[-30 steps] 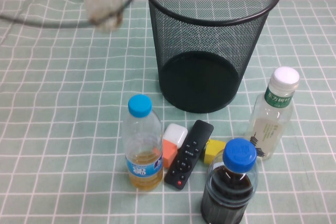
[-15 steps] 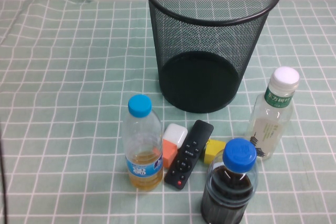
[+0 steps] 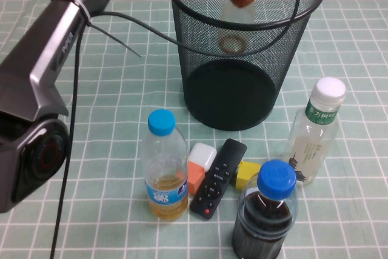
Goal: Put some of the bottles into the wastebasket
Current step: Place the bottle in the trash can, then pick up a bottle from the table with right arm
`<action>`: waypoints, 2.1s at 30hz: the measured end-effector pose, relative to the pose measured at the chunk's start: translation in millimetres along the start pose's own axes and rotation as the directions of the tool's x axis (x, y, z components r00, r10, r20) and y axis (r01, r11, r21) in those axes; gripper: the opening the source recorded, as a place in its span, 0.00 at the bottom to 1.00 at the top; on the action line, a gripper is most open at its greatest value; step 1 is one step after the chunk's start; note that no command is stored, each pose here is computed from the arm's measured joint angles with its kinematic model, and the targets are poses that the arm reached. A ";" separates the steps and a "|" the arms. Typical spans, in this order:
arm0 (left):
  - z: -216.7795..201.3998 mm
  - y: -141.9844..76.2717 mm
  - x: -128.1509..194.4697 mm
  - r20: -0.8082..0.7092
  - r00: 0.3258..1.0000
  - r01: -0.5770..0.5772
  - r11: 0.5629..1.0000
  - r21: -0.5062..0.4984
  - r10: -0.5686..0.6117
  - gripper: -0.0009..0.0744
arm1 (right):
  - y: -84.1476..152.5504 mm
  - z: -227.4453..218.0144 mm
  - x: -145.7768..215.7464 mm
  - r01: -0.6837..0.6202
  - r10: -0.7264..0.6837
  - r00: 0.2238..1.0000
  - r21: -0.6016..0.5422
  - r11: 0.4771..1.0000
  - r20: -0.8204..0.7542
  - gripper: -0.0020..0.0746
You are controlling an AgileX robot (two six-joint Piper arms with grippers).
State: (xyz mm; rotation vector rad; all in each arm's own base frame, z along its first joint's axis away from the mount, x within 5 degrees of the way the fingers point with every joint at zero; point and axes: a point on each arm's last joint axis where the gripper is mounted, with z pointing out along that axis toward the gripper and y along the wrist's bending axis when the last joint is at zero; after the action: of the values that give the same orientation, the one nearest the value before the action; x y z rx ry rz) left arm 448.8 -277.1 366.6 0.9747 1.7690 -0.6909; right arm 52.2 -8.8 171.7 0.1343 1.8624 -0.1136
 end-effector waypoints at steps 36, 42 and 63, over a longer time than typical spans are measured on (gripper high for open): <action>-251.2 -105.8 -94.9 -0.119 0.988 -0.128 0.961 -0.244 0.101 0.01 | 0.0 0.0 0.0 0.000 0.000 1.000 0.000 1.000 0.000 0.02; -336.7 -141.4 -75.2 -0.047 0.990 -0.141 0.895 -0.424 0.133 0.01 | 0.0 -0.1 -0.1 0.000 0.000 1.000 0.000 1.000 0.002 0.02; -374.5 -194.2 167.6 0.081 0.992 -0.030 0.809 -0.587 0.096 0.01 | 0.0 -0.3 -0.2 0.000 0.000 1.000 0.000 1.000 0.005 0.02</action>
State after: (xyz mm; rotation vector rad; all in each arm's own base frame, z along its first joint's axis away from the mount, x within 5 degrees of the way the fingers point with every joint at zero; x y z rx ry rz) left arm 69.6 -27.8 356.1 0.5509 1.6888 -0.1184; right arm 52.0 -8.8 171.9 0.1340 1.8578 -0.1137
